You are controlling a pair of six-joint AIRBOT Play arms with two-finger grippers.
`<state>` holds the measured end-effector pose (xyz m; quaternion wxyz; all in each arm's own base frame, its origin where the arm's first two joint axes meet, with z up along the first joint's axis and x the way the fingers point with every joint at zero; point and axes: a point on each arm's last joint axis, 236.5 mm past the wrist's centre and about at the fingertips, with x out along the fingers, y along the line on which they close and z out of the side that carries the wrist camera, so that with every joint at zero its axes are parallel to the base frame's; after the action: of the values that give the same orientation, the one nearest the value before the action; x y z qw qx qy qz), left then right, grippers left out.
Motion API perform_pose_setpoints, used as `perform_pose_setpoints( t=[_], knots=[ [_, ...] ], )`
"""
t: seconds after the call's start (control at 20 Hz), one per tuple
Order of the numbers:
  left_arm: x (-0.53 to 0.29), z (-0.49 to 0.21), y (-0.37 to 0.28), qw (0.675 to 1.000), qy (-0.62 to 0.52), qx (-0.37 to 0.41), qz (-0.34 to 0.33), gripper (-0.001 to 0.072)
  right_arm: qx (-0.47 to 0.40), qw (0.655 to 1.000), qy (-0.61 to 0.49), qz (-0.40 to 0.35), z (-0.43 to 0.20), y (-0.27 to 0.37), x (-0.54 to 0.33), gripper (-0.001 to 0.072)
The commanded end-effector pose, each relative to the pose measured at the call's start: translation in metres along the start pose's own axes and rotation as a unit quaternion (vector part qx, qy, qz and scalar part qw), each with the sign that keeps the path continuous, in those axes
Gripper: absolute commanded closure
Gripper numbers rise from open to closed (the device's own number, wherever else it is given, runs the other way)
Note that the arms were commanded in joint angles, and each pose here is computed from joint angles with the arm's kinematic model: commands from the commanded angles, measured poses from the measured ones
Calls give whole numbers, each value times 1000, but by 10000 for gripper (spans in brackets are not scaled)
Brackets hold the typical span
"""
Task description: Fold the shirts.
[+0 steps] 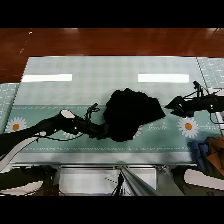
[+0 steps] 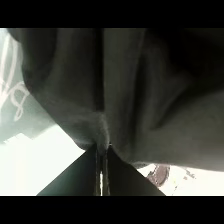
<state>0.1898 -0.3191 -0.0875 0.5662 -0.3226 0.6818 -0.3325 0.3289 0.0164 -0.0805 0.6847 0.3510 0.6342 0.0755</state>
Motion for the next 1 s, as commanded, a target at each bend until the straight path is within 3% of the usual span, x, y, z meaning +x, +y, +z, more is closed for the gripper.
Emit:
perform_pose_setpoints(
  t=[0.0,0.2,0.25,0.4,0.55,0.7,0.8,0.95],
  knots=[
    [-4,6,1,1000,-7,-5,-3,684,17,1000,18,18,-2,-2,16,204],
    [-13,20,1,1000,-26,-12,-8,684,2,1000,18,-7,-11,-2,47,205],
    [-14,23,-1,999,-30,-11,-9,684,-11,1000,19,-14,-13,3,57,293],
    [-18,32,-9,999,-38,0,-15,684,-41,999,18,-14,-14,24,67,697],
    [-28,43,-39,997,-50,51,-35,685,-95,995,5,3,3,49,38,693],
    [-65,58,-106,984,-89,135,-78,686,-154,982,-106,17,47,92,-41,693],
    [-117,72,-162,961,-150,205,-107,686,-189,958,-218,18,74,122,-119,694],
    [-229,82,-238,902,-279,308,-119,686,-230,896,-379,7,84,163,-245,694]
  ],
)
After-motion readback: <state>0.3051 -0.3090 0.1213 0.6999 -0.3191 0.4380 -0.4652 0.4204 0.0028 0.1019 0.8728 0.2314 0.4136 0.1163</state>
